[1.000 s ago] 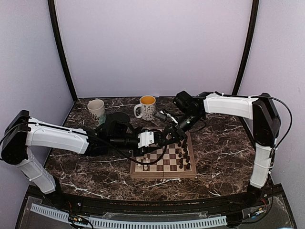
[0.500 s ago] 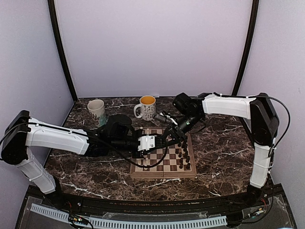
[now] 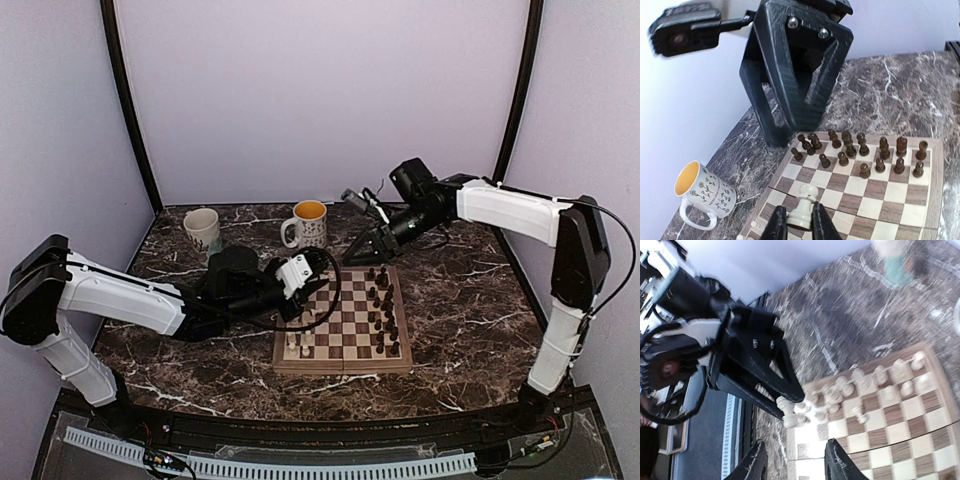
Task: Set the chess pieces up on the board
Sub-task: Pass from the right arm to the left, then pass from the left arm to the right
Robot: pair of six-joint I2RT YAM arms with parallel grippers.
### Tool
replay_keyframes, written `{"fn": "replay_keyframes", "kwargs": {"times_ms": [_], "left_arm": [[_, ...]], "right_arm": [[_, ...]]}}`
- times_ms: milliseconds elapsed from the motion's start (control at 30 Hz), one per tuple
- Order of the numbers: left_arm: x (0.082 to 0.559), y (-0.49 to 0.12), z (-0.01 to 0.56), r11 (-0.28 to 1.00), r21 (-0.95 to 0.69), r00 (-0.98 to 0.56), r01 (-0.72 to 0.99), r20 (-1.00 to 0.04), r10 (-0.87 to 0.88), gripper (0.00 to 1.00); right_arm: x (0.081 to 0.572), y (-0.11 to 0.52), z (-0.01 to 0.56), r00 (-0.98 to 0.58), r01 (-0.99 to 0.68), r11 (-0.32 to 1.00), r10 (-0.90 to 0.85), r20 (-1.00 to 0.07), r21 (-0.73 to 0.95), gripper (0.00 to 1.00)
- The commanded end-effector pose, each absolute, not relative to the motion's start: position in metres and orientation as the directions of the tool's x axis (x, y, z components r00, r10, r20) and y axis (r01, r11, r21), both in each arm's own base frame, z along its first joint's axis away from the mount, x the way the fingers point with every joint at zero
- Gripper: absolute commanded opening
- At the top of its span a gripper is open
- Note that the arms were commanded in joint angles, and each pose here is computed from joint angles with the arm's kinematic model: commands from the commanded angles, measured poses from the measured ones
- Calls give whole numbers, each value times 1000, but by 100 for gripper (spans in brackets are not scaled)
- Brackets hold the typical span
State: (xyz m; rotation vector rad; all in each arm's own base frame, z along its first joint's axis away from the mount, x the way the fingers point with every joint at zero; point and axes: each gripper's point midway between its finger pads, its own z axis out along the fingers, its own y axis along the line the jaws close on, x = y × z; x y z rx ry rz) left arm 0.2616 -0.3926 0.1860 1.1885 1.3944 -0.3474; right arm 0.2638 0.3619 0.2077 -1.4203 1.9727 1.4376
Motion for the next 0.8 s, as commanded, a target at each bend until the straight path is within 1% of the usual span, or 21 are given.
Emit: {"fn": "replay_keyframes", "kwargs": {"times_ms": [0, 133, 267, 500, 767], "left_arm": [[273, -386, 237, 621, 222, 181, 752, -975, 130, 9], [277, -379, 255, 671, 178, 208, 720, -977, 35, 9], [277, -382, 261, 671, 156, 212, 725, -977, -2, 10], [277, -388, 258, 656, 141, 197, 741, -980, -12, 10], [280, -389, 259, 664, 142, 205, 734, -979, -17, 10]], "right_arm": [[288, 368, 255, -490, -856, 41, -383, -783, 515, 40], [295, 376, 255, -582, -792, 46, -356, -731, 608, 41], [297, 383, 250, -635, -741, 24, -351, -688, 671, 42], [292, 388, 254, -660, -707, -24, -338, -672, 707, 44], [279, 391, 261, -677, -669, -88, -339, -653, 738, 43]]}}
